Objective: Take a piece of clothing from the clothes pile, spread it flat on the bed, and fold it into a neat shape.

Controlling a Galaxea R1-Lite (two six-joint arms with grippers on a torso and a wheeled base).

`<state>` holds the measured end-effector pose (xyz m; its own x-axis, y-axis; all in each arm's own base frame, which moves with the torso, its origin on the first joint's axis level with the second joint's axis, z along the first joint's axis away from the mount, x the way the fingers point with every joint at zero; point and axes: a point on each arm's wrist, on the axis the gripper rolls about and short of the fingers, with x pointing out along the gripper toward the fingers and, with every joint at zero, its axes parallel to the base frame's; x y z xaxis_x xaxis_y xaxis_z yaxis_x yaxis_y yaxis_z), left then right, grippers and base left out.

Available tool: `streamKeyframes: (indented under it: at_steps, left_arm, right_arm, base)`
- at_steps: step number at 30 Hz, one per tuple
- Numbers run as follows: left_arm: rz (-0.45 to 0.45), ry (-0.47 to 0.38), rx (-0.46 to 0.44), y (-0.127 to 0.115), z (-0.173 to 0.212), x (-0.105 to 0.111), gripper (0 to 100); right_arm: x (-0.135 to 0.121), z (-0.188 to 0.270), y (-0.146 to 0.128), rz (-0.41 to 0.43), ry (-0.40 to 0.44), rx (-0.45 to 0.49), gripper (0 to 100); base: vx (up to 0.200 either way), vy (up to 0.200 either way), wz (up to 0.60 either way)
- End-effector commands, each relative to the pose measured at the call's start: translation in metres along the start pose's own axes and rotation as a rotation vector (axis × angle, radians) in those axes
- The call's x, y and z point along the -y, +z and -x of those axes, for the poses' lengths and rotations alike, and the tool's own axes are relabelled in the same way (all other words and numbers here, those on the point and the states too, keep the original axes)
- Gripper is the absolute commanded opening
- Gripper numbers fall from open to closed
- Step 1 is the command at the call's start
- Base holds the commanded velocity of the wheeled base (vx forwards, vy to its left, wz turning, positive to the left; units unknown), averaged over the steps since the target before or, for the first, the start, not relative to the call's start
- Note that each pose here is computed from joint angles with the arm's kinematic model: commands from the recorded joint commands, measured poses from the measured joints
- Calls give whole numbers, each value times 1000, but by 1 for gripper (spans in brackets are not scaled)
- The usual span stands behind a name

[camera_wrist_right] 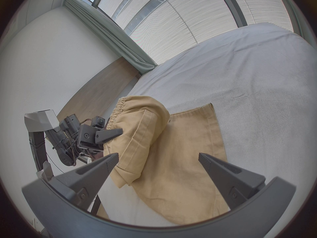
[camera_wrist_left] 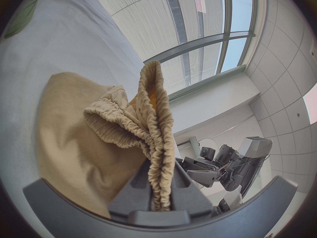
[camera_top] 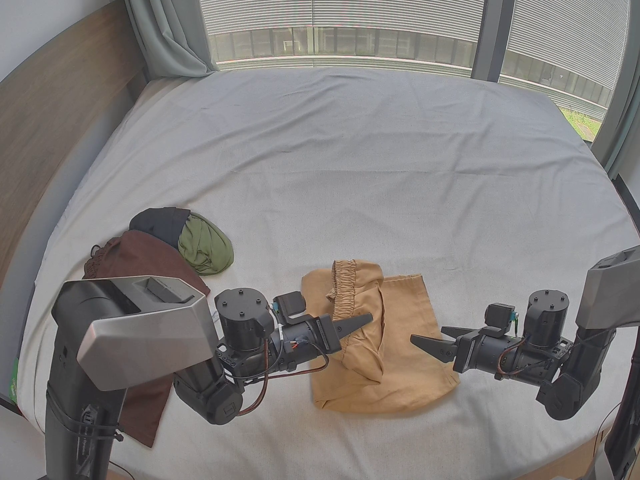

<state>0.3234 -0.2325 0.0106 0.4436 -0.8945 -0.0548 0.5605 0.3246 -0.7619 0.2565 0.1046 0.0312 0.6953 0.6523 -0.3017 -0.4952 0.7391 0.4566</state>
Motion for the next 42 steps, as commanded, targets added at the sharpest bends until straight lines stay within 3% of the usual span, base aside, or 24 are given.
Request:
streamKeyframes:
  at_steps: [1, 13, 14, 42]
  left_arm:
    - [6, -2, -6, -4, -5, -4, 0]
    - [12, 14, -5, -10, -9, -11, 0]
    - [12, 12, -8, -10, -9, -11, 100]
    - [-7, 24, 32, -6, -7, -1, 100]
  right_arm:
    - [0, 0, 1, 1, 0, 6, 100]
    - [0, 0, 1, 1, 0, 6, 100]
    - [0, 0, 1, 2, 0, 6, 100]
    - [-2, -1, -3, -10, 7, -11, 100]
  base:
    - [0, 0, 0]
    - [0, 0, 0]
    - [0, 0, 0]
    - [0, 0, 0]
